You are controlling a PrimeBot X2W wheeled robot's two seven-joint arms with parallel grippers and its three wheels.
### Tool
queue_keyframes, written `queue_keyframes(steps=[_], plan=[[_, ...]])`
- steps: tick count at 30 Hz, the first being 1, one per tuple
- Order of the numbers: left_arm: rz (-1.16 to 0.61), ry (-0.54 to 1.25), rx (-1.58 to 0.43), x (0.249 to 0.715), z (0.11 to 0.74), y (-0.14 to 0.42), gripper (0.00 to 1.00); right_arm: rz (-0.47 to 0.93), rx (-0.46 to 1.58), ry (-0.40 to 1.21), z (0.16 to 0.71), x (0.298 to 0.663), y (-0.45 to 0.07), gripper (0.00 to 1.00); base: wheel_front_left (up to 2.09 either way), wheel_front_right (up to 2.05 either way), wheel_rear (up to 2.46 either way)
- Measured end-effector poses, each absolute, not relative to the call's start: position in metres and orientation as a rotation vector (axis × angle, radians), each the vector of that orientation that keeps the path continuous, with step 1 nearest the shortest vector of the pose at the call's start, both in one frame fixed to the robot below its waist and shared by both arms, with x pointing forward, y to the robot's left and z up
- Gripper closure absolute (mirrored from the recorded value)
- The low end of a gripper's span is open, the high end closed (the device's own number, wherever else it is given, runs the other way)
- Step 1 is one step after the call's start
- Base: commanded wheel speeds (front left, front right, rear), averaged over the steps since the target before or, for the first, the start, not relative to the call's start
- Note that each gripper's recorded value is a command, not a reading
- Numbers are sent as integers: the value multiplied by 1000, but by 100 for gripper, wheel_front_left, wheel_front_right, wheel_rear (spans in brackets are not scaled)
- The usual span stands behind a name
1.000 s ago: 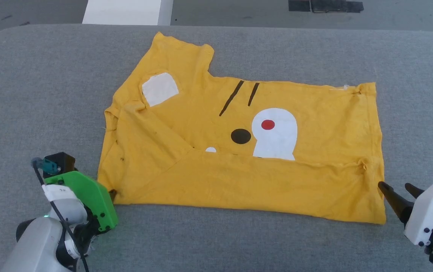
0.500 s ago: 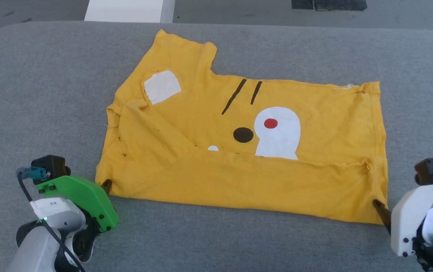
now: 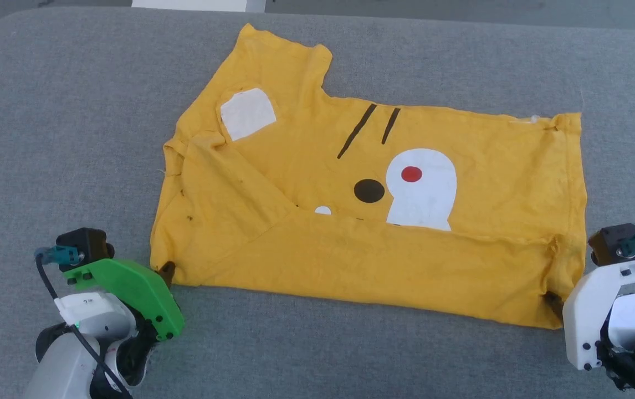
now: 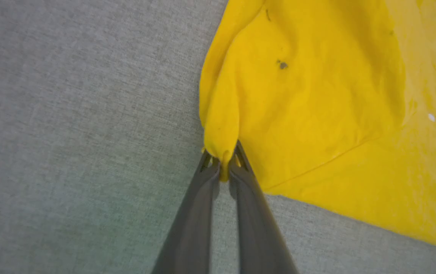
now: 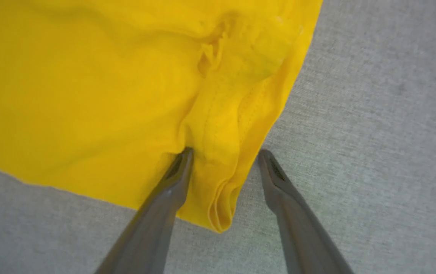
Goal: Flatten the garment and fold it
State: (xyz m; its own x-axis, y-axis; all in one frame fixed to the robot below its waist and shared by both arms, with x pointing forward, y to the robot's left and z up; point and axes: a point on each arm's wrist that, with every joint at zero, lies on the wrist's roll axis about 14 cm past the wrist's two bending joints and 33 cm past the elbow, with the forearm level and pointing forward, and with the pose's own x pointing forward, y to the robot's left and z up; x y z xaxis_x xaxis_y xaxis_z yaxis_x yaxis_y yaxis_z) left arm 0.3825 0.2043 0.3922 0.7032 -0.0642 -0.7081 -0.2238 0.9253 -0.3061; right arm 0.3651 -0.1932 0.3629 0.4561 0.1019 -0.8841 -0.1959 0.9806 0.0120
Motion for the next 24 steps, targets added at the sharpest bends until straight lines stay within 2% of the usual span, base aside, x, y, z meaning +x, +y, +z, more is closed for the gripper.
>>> queue_keyframes(steps=[10, 15, 24], plan=[[79, 668, -391, 387, 432, 213, 100, 162, -16, 946, 404, 375, -201, 100, 0, 0, 0], [90, 627, -391, 371, 454, 219, 100, 130, -23, 894, 434, 371, -216, 100, 0, 0, 0], [125, 743, -458, 311, 430, 209, 100, 87, -11, 1003, 421, 327, -233, 100, 0, 0, 0]])
